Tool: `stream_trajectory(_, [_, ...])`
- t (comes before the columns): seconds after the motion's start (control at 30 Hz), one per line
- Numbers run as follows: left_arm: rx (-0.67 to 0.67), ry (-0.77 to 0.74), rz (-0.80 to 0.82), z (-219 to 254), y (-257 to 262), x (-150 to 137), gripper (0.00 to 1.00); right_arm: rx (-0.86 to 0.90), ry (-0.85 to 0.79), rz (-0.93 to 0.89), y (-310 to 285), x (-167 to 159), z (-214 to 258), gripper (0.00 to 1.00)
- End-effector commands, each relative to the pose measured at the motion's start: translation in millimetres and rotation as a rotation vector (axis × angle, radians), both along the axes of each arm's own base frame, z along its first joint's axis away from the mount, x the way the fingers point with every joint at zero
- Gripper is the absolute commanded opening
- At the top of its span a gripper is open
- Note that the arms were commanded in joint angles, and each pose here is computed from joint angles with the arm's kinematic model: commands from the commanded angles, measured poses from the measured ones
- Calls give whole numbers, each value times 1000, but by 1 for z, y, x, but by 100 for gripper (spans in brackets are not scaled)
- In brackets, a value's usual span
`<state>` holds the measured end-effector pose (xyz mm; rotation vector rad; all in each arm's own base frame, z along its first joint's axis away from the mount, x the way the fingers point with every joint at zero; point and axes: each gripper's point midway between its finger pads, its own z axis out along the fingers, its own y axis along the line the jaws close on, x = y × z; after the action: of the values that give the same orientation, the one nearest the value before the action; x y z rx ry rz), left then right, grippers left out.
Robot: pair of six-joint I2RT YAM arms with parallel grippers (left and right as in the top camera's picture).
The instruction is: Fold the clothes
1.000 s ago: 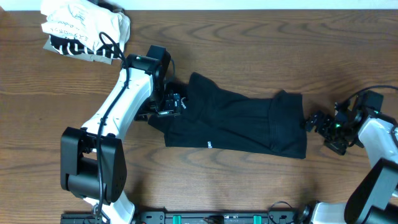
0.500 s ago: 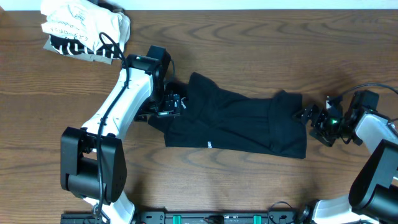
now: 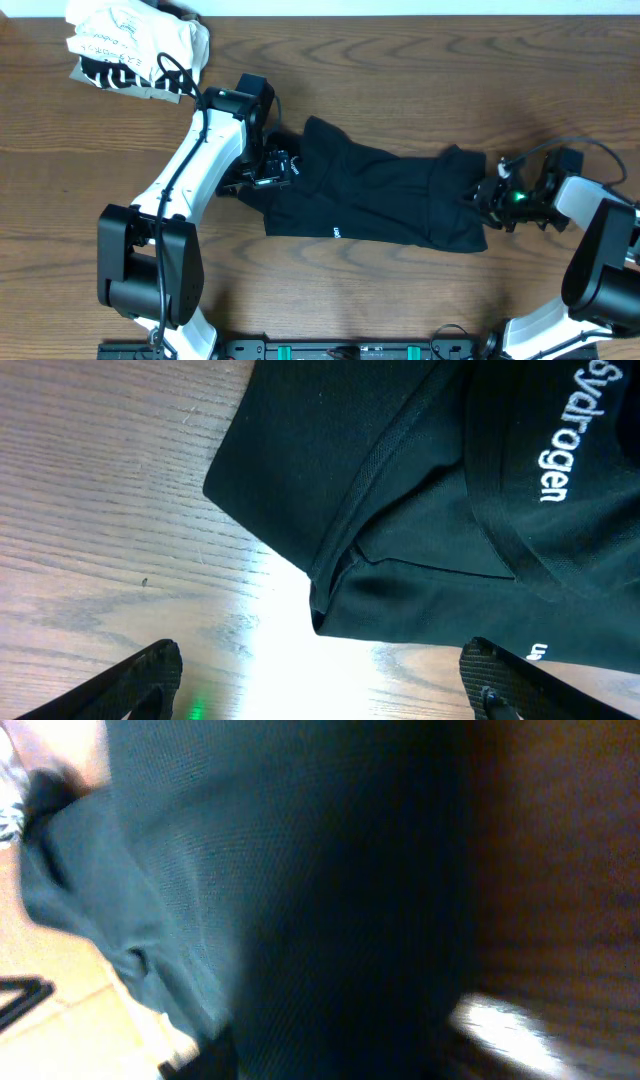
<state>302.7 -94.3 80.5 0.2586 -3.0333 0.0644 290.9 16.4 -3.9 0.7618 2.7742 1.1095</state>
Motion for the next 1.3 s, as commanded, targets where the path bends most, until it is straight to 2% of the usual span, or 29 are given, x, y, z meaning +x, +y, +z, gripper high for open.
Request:
stream_trajectory(0.0, [7, 8, 11, 0, 2, -3, 91, -160, 217, -38, -16, -36, -43, 1])
stream_trajectory(0.2, [7, 10, 11, 0, 3, -3, 91, -214, 207, -74, -34, -27, -37, 1])
stream_trajectory(0.33, [7, 10, 11, 0, 3, -3, 91, -309, 245, -111, -63, -23, -24, 1])
stream_trajectory(0.57, [7, 8, 11, 0, 2, -2, 91, -627, 461, -189, -134, -38, 15, 1])
stream_trajectory(0.7, [6, 6, 11, 0, 2, -2, 91, -705, 498, -197, -152, -35, 43, 1])
stream_trajectory(0.83, [4, -2, 11, -1, 2, 0, 91, -735, 514, -216, -153, -31, 61, 1])
stream_trajectory(1.03, [2, -8, 12, -1, 1, 2, 91, -829, 527, -146, -134, -28, 65, 1])
stream_trajectory(1.27, [3, -5, 11, -1, 2, 1, 91, -889, 452, 5, -80, -10, 64, 1])
